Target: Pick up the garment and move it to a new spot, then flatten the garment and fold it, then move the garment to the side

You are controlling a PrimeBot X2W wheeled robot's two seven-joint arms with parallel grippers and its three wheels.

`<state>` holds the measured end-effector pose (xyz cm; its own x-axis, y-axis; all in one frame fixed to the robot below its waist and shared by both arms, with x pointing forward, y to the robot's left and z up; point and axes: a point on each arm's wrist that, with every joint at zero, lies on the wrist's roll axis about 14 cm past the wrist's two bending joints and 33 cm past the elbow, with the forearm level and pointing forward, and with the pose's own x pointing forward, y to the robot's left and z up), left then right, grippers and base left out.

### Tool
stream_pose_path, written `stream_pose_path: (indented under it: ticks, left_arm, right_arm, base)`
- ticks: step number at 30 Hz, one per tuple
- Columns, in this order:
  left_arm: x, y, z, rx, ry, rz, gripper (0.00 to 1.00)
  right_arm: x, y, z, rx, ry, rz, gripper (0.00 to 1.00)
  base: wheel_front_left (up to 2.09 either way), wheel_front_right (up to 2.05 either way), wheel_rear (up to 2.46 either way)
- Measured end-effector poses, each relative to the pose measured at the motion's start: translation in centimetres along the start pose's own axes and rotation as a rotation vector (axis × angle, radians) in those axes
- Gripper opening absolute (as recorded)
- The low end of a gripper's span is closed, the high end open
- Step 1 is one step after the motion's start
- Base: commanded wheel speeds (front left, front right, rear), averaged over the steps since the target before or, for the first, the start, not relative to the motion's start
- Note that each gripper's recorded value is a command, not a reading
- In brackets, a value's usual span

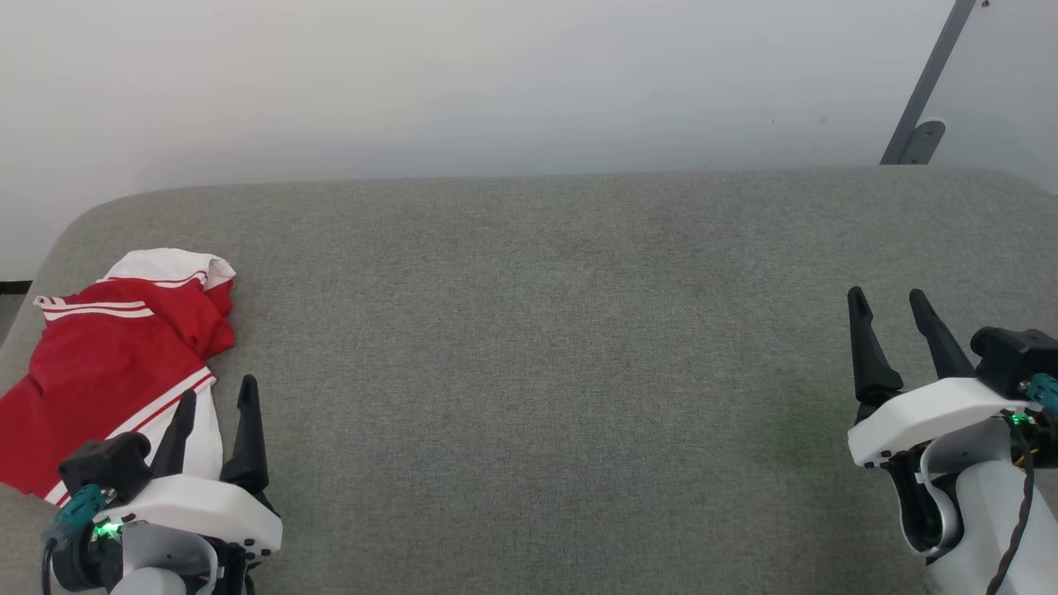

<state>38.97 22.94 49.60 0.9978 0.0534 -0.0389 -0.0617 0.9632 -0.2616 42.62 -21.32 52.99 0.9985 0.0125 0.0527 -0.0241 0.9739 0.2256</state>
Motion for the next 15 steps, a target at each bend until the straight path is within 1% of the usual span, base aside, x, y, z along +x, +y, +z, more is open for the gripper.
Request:
stream_pose_path:
  ticks: [6,12,15]
  left_arm:
    - [0.0,0.0,0.2,0.065,-0.012,-0.009,1.0]
    - [0.0,0.1,0.4,0.09,-0.025,-0.011,1.0]
    - [0.0,-0.1,0.5,0.123,-0.033,-0.023,1.0]
  right_arm:
    - [0.0,-0.1,0.5,-0.043,-0.019,0.0,1.0]
    - [0.0,-0.4,1.0,-0.076,-0.039,-0.005,1.0]
    - [0.0,-0.4,1.1,-0.106,-0.044,-0.001,1.0]
  base:
    - [0.0,0.0,0.0]
    - [0.0,0.0,0.0]
    - [0.0,0.0,0.0]
